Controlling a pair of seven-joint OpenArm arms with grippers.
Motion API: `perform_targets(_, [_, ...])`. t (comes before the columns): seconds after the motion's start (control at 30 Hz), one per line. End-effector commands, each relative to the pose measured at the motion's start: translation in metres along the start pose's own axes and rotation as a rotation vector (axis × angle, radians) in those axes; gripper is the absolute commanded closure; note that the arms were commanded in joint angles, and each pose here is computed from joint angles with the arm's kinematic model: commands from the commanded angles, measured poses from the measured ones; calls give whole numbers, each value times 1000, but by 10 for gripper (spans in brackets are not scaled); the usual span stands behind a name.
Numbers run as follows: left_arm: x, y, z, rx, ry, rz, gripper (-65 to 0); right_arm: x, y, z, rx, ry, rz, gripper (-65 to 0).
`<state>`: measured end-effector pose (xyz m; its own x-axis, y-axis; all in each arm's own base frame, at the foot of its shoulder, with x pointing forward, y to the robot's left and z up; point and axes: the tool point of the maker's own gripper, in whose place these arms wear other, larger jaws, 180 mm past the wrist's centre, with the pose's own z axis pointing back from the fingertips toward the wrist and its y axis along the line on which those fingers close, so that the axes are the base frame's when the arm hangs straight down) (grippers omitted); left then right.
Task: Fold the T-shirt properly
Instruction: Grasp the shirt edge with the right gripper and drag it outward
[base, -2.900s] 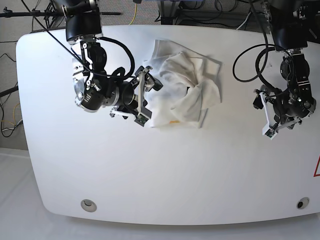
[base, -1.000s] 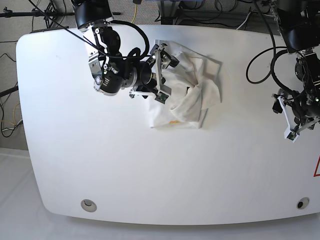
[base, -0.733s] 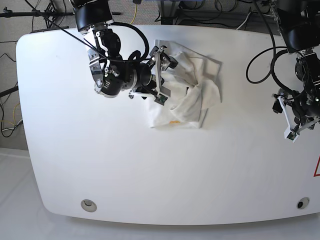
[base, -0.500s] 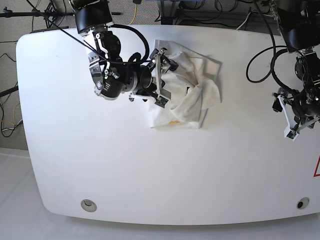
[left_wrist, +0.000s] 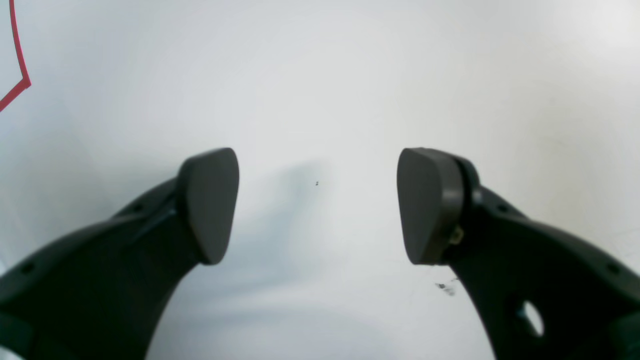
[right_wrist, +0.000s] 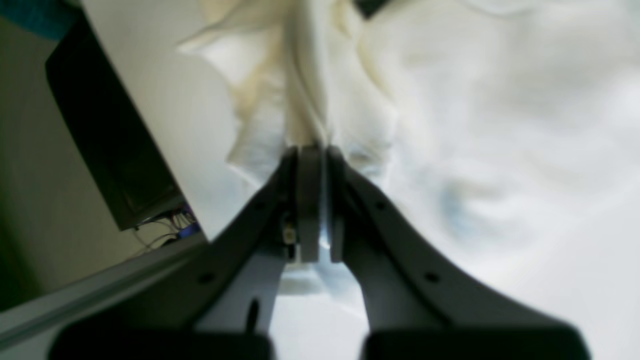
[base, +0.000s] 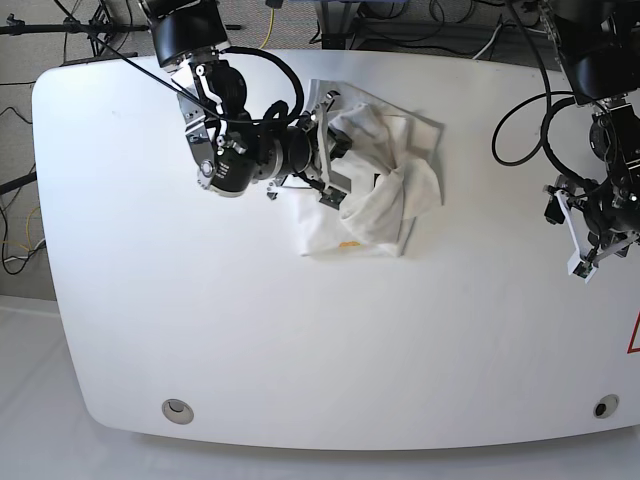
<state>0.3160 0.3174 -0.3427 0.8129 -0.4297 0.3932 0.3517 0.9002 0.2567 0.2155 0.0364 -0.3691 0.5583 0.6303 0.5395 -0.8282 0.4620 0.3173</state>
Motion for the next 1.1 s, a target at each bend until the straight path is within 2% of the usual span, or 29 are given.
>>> perform_targets(0.0, [10,12,8,29,-34,-4,-457,20,9,2,21,-54,35,-10])
perform_targets(0.3, [10,12,8,30,-32,-4,-458,40,17,6,20,-84,60,0])
perform_targets(0.43, [10,12,8,30,-32,-4,-458,59,31,10,27,-110,147,0])
perform_targets(0.77, [10,12,8,28,-33,-3,-457,84,63,2,71,-74,367,0])
perform_targets(0.9, [10,12,8,30,-32,-4,-457,97,75,-6,95,-63,422,0])
perform_targets(1.07, [10,12,8,30,-33,-5,-457,105,78,-24,125,-12,438,0])
